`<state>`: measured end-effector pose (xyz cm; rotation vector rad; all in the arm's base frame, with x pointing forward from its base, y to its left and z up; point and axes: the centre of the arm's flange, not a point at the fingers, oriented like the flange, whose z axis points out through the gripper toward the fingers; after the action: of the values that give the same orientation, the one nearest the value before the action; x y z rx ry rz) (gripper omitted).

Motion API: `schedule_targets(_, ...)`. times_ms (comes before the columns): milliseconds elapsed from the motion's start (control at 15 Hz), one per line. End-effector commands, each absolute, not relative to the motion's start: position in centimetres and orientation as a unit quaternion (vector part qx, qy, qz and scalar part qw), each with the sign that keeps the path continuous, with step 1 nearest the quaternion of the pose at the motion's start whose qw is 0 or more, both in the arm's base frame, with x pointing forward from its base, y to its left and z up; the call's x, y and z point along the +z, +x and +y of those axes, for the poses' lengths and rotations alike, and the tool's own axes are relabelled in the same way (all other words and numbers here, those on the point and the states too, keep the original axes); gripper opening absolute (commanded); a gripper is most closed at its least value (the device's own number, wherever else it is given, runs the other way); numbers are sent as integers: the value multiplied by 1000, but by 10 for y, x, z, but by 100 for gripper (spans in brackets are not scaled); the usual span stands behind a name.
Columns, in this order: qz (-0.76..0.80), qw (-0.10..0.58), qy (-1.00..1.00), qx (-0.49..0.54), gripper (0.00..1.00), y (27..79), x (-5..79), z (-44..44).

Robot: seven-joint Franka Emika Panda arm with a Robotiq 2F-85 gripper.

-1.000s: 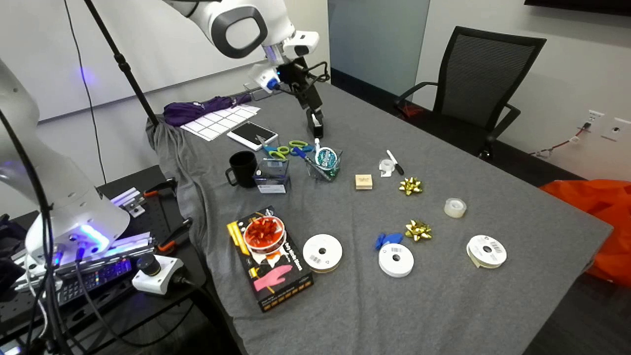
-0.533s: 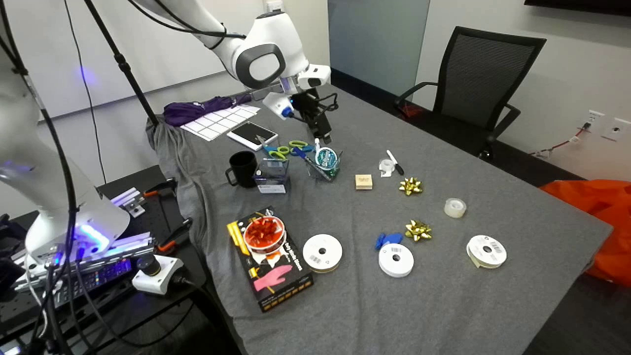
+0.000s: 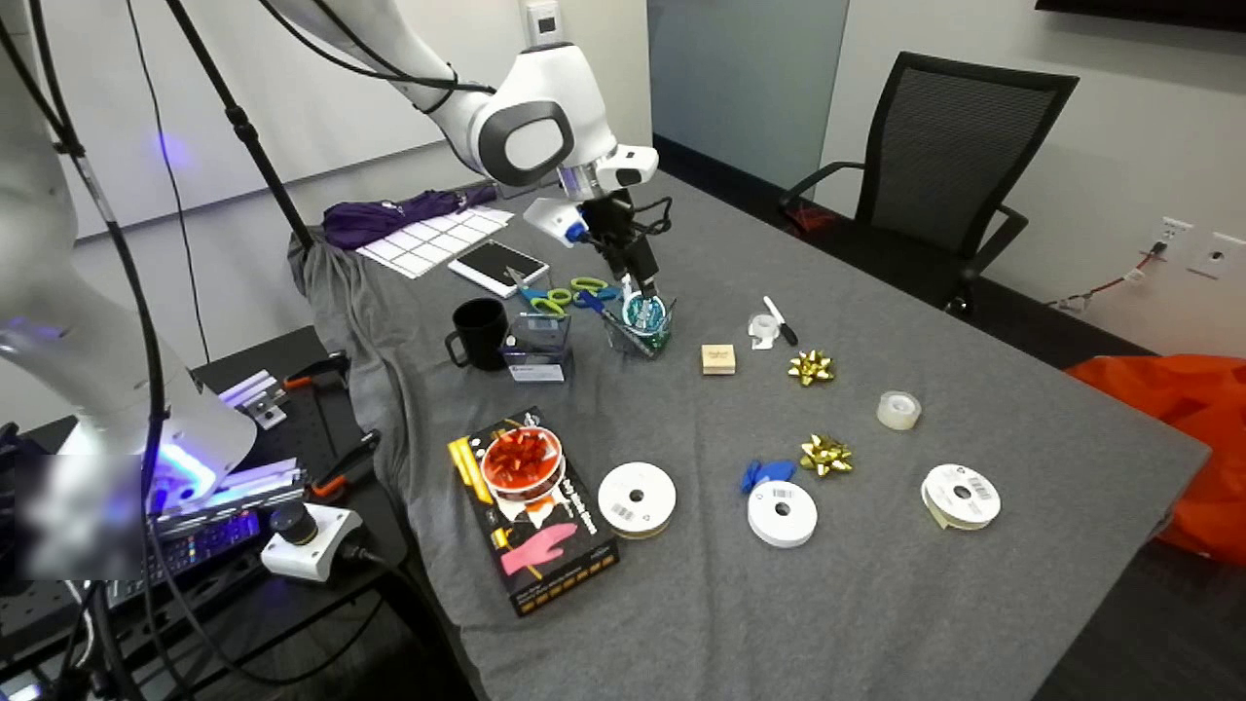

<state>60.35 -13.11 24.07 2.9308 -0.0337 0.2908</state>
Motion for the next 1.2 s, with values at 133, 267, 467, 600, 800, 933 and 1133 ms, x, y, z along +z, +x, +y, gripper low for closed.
schedule_targets(133,-13,96,991,93,100,604,238,-129)
schedule_targets(267,-10,94,991,90,100,606,230,-127)
schedule_targets(467,0,98,991,88,100,608,215,-123)
schedule_targets(600,1,99,992,84,100,607,206,-122)
schedule_targets(800,2,100,992,81,100,607,193,-119)
schedule_targets(933,4,101,992,81,100,608,187,-117)
schedule_targets(1133,7,103,991,82,100,612,182,-115)
